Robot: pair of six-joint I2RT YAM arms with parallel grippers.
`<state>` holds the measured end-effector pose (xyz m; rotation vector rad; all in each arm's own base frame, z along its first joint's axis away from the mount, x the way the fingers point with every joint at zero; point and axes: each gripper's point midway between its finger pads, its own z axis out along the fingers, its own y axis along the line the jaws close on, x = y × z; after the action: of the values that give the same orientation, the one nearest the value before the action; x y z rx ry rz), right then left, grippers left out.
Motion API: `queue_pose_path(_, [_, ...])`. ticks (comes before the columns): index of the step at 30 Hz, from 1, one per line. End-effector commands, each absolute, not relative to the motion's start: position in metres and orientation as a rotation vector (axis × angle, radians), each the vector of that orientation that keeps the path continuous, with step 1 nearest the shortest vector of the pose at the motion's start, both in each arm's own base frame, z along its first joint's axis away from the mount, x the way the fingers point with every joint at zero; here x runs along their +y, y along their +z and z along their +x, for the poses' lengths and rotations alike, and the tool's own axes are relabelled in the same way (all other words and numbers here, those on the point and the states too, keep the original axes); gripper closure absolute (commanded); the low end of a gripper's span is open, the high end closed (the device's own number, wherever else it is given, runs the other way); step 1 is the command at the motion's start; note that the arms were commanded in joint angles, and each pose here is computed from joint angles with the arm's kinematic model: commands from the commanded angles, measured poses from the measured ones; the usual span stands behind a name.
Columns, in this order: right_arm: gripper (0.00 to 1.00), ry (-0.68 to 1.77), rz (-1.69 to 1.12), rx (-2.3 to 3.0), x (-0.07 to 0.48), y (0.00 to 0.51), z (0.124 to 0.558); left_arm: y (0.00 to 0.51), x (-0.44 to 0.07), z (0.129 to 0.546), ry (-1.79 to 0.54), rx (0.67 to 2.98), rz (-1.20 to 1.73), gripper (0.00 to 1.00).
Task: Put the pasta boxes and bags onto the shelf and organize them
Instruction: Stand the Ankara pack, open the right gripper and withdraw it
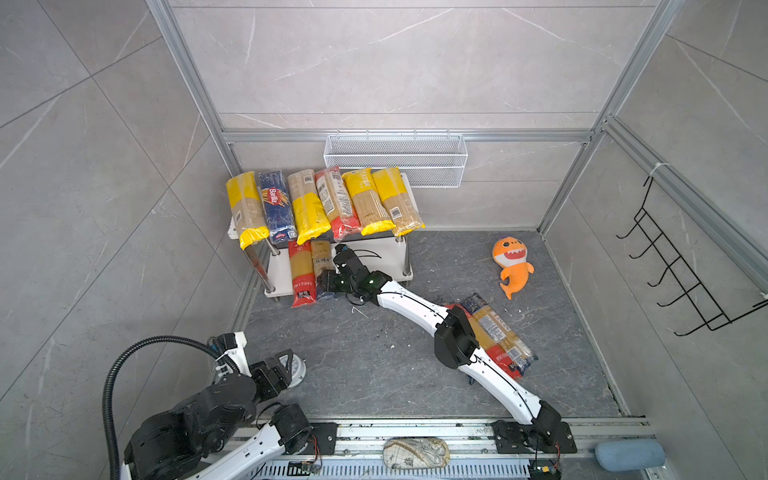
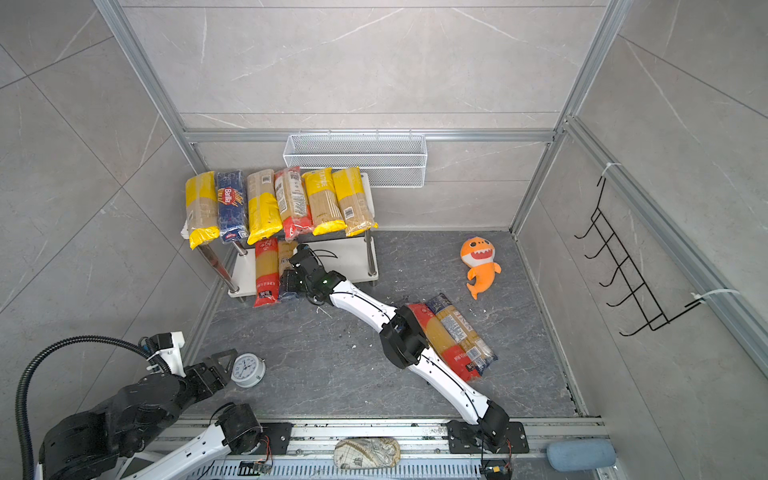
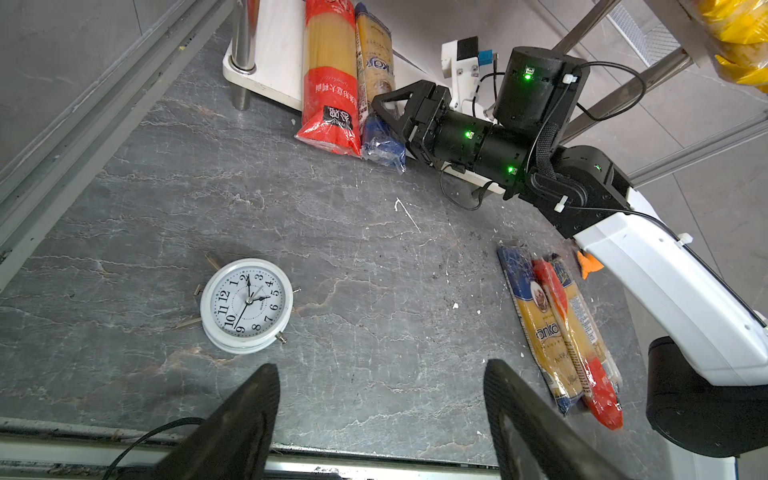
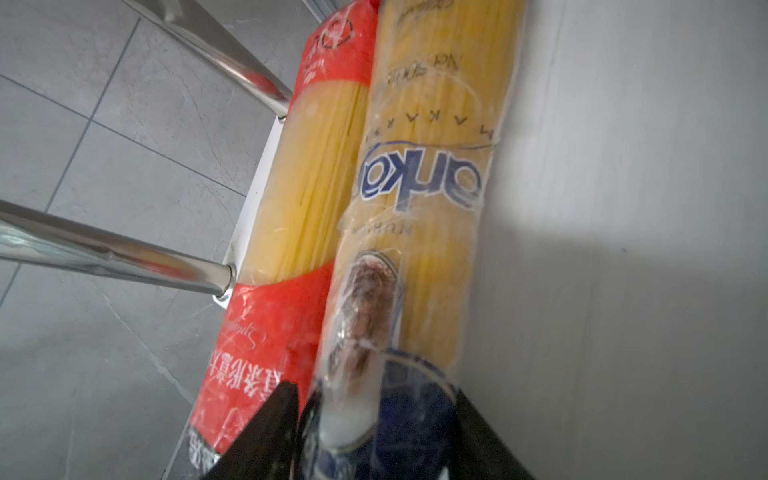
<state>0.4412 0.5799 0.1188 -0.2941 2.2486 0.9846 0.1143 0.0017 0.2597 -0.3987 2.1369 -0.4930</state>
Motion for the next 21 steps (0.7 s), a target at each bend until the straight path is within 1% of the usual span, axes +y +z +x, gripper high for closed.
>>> queue_pose_path(1, [0.37, 1.032, -0.29, 2.123, 0.586, 0.167, 0.447, 0.268, 0.008, 0.114, -0.494, 2.107, -0.408, 0.2])
queue_pose_path(10, [0.36, 1.01, -0.35, 2.165, 0.578, 0.177, 0.432, 0.271, 0.002, 0.117, -0.505, 2.104, -0.395, 0.2])
queue_pose_path(13, [0.35, 0.972, -0.413, 2.206, 0.571, 0.164, 0.417, 0.272, -0.004, 0.119, -0.513, 2.11, -0.382, 0.2])
queue_pose_path(14, [0.35, 0.984, -0.432, 2.18, 0.569, 0.18, 0.411, 0.272, -0.006, 0.12, -0.515, 2.111, -0.378, 0.2])
queue_pose_path(15, [0.24, 0.972, -0.456, 2.182, 0.565, 0.181, 0.404, 0.272, -0.009, 0.121, -0.518, 2.114, -0.374, 0.2])
queue_pose_path(16, [0.19, 0.968, -0.472, 2.165, 0.562, 0.191, 0.399, 0.272, -0.011, 0.122, -0.523, 2.116, -0.369, 0.2])
queue_pose_path(18, [0.16, 0.944, -0.489, 2.175, 0.551, 0.191, 0.39, 0.272, -0.016, 0.124, -0.532, 2.119, -0.361, 0.2])
queue_pose_path(21, [0.16, 0.909, -0.497, 2.202, 0.53, 0.186, 0.376, 0.271, -0.024, 0.127, -0.55, 2.125, -0.348, 0.2])
